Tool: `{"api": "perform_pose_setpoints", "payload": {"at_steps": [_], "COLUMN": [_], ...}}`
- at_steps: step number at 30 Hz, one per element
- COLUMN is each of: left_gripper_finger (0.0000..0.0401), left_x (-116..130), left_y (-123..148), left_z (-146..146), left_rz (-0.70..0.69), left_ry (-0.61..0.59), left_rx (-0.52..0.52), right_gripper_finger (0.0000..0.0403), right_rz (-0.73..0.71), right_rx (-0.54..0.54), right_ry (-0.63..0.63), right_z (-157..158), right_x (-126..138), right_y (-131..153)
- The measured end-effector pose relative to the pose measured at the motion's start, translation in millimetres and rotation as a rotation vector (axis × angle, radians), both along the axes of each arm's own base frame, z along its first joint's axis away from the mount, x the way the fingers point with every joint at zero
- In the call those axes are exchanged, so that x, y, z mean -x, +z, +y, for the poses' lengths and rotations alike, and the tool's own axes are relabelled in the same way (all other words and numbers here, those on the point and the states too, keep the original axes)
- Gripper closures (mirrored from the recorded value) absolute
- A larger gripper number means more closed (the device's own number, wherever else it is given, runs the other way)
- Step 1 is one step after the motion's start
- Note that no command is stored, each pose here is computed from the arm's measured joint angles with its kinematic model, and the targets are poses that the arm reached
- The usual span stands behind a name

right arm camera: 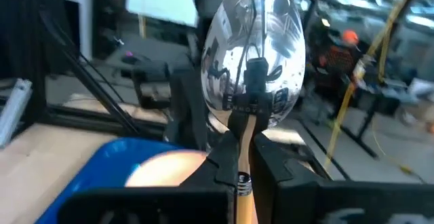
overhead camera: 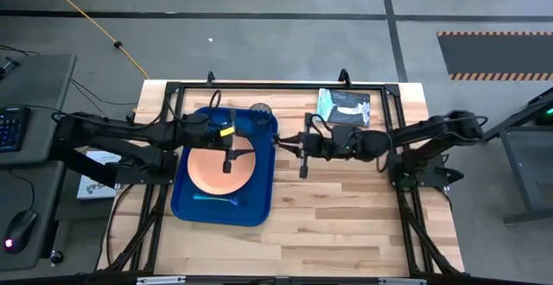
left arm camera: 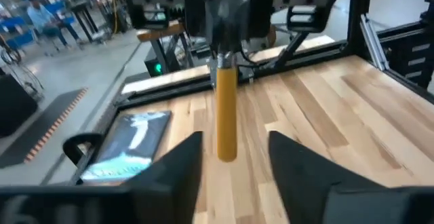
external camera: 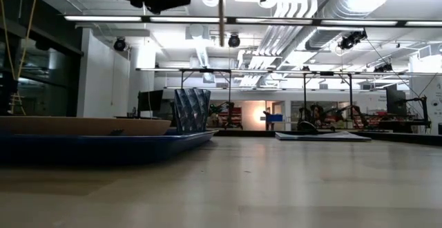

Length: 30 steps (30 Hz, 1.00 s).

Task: Pick and place plate/cup/fork/spoon on tray
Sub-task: Put the orange spoon below the blue fork on the blue tray

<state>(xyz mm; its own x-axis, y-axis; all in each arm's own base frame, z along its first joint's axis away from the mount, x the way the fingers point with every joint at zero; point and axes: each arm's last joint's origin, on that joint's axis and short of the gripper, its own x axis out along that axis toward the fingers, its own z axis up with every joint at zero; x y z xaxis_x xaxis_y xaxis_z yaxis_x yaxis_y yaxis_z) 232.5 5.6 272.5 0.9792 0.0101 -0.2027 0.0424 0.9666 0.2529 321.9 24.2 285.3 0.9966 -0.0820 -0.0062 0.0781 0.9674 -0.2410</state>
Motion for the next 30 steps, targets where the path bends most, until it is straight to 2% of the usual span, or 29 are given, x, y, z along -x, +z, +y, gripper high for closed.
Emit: {"api": "perform_pose_setpoints", "payload": {"at_steps": [4, 9, 19, 24, 26, 30], "left_gripper_finger": [0.0191, 0.0152, 0.0156, 0.0194, 0.0229, 0.0324], "left_x": [-12, -26, -45, -50, -50, -49], "left_y": [-11, -21, -22, -20, -19, -17], "left_z": [1, 5, 2, 3, 3, 3], "left_rz": [0.021, 0.020, 0.033, 0.017, 0.017, 0.006], "left_ry": [0.012, 0.025, -0.073, -0.030, -0.028, -0.032], "left_rx": [0.037, 0.053, 0.103, 0.109, 0.109, 0.106], "right_gripper_finger": [0.0402, 0.0402, 0.0402, 0.0402, 0.0402, 0.0402], "right_rz": [-0.032, -0.078, -0.118, -0.130, -0.129, -0.126], "right_rx": [0.030, 0.036, 0.051, 0.052, 0.052, 0.051], "right_ry": [0.027, 0.046, 0.091, 0.102, 0.101, 0.094], "right_z": [-3, -5, -4, -3, -3, -4], "right_x": [-11, -15, -14, -14, -14, -14], "right_y": [-10, -10, -6, -5, -5, -5]}}
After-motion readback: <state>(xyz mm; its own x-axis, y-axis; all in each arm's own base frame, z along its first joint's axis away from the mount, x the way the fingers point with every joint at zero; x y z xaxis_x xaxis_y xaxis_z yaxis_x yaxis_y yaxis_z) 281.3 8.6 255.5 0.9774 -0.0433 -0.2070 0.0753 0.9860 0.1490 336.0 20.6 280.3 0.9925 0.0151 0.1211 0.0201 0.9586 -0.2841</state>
